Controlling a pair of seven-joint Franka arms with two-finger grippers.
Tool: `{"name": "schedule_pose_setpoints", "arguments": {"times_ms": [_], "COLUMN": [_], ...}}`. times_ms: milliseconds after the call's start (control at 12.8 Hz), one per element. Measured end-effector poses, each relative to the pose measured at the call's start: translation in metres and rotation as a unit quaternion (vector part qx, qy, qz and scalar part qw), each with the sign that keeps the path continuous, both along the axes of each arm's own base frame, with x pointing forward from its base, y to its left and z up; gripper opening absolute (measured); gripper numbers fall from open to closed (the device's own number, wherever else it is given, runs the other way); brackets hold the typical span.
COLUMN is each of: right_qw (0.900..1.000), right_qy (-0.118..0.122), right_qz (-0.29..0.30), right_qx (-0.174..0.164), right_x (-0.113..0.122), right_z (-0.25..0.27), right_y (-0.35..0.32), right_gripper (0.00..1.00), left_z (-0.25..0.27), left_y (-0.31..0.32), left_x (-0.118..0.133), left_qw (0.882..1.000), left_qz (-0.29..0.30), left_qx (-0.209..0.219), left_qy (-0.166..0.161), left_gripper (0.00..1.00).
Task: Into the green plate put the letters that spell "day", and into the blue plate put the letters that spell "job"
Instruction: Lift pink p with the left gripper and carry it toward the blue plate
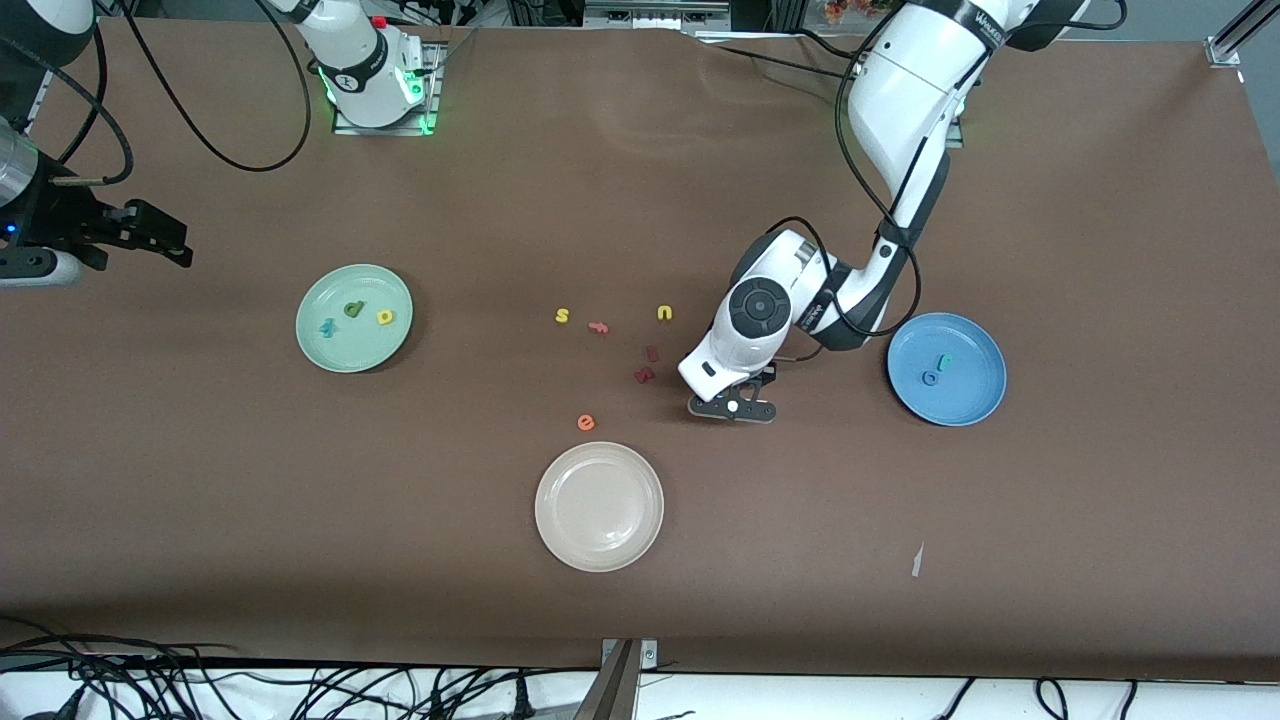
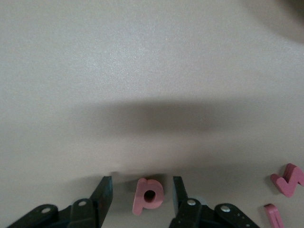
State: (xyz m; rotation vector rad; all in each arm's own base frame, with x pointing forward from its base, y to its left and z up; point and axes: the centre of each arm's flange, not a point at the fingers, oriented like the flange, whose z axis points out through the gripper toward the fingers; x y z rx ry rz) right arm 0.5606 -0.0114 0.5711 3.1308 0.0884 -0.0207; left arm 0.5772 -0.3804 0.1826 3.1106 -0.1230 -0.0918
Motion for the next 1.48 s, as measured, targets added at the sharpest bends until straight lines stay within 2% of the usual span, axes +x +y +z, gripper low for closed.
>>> {"name": "schedule_pose_setpoints", "arguments": {"times_ms": [390,625,859,937,1093,1484], "right_qw": [1.0,0.999,0.998,0.998,0.998,0.998], "right_qy": [-0.011,-0.01,-0.01,-0.01,-0.01,-0.009], "right_qz": [-0.004,-0.048,-0.057,-0.057,-0.057,-0.057], "right_qx": [0.001,0.001,0.001,0.001,0.001,0.002], "right_x": [0.006,0.006,0.006,0.006,0.006,0.007], "right_z": [0.0,-0.001,-0.001,-0.001,-0.002,-0.002], "right_y": [0.0,-0.001,-0.001,-0.001,-0.001,-0.001], "right_gripper": [1.0,1.0,1.0,1.0,1.0,1.0], "left_z": [-0.004,-0.009,-0.011,-0.01,-0.009,-0.005], "left_y": [-0.012,-0.011,-0.009,-0.009,-0.007,0.006], "left_x": [-0.01,-0.011,-0.01,-0.01,-0.008,0.001], "left_qw": [1.0,1.0,1.0,1.0,1.0,1.0], "left_qz": [0.005,0.006,0.007,0.007,0.008,0.013], "left_qx": [0.004,0.006,0.008,0.008,0.009,0.017], "left_qy": [0.006,0.008,0.009,0.009,0.009,0.016], "left_gripper": [0.58,0.57,0.54,0.48,0.28,0.28]}}
